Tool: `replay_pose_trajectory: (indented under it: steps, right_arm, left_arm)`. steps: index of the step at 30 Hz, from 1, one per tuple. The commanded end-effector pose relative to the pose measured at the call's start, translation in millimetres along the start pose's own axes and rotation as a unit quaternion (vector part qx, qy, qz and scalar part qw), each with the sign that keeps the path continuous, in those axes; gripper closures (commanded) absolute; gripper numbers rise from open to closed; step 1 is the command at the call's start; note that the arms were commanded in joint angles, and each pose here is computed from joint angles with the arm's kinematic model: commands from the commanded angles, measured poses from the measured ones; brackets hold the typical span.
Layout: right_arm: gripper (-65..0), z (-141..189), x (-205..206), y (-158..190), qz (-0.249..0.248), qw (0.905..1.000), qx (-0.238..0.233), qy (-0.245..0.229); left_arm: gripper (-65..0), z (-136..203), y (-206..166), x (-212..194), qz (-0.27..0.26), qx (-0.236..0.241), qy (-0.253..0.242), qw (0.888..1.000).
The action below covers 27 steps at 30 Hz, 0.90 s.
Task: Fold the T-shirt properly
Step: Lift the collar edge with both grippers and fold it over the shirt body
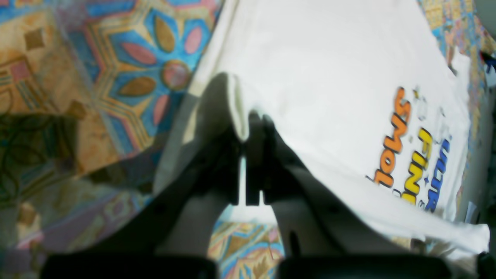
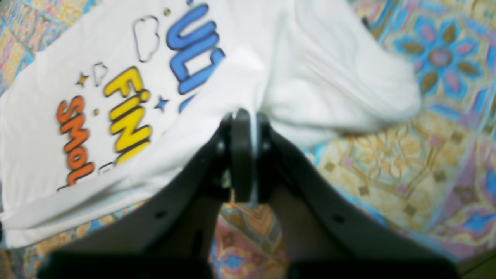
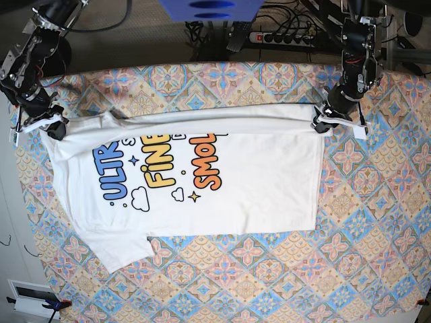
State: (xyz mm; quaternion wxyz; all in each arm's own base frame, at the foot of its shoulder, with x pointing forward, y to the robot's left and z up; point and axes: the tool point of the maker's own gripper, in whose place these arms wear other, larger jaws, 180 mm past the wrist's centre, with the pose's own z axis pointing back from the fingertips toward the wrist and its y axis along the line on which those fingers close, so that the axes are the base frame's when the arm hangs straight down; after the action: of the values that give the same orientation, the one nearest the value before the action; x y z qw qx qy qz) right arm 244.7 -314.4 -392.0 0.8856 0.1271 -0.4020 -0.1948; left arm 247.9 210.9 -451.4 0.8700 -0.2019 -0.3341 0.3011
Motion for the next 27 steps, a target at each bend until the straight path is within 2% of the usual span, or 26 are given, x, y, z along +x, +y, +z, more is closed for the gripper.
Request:
replay_pose_trajectory:
  steps: [1,7,9,11,15,17,20,27]
  right_arm:
    - [-0.7,-2,24,2,0.001,0.9994,0.009,-0.033]
    - [-1.3,-26,9,-7,-0.053,0.9984,0.014,-0.012]
    - [-5.1,-34,6,-3,-0.06,0.998,0.021,-0.005]
    - [-11.3,-42,8,6,-0.056,0.9979,0.032,-0.001]
    - [-25.7,-45,6,12,-0.047,0.9981,0.038,0.007]
    - [-30.3,-43,3,9,-0.047,0.9982,0.035,0.011]
    - [-30.9,-37,-8,3,-0.045,0.9985,0.027,0.019]
    - [-30.9,-11,-12,-21,-0.042,0.9991,-0.006,0.008]
  left_arm:
    - [0.0,-3,-7,18,-0.004,-0.012,-0.021,1.0]
    - [0.0,-10,-10,20,0.001,-0.013,-0.021,1.0]
    - [-1.4,-14,-19,19,-0.004,-0.023,-0.018,1.0]
    - [-6.4,-14,-20,19,-0.005,-0.023,-0.017,1.0]
    - [-22.2,-14,-19,17,-0.003,-0.023,-0.016,1.0]
    - [-28.9,-12,-19,18,-0.003,-0.023,-0.016,1.0]
    - [-35.0,-3,-15,10,-0.006,-0.021,-0.012,1.0]
    - [-34.1,27,-17,-12,-0.021,-0.029,-0.002,0.999]
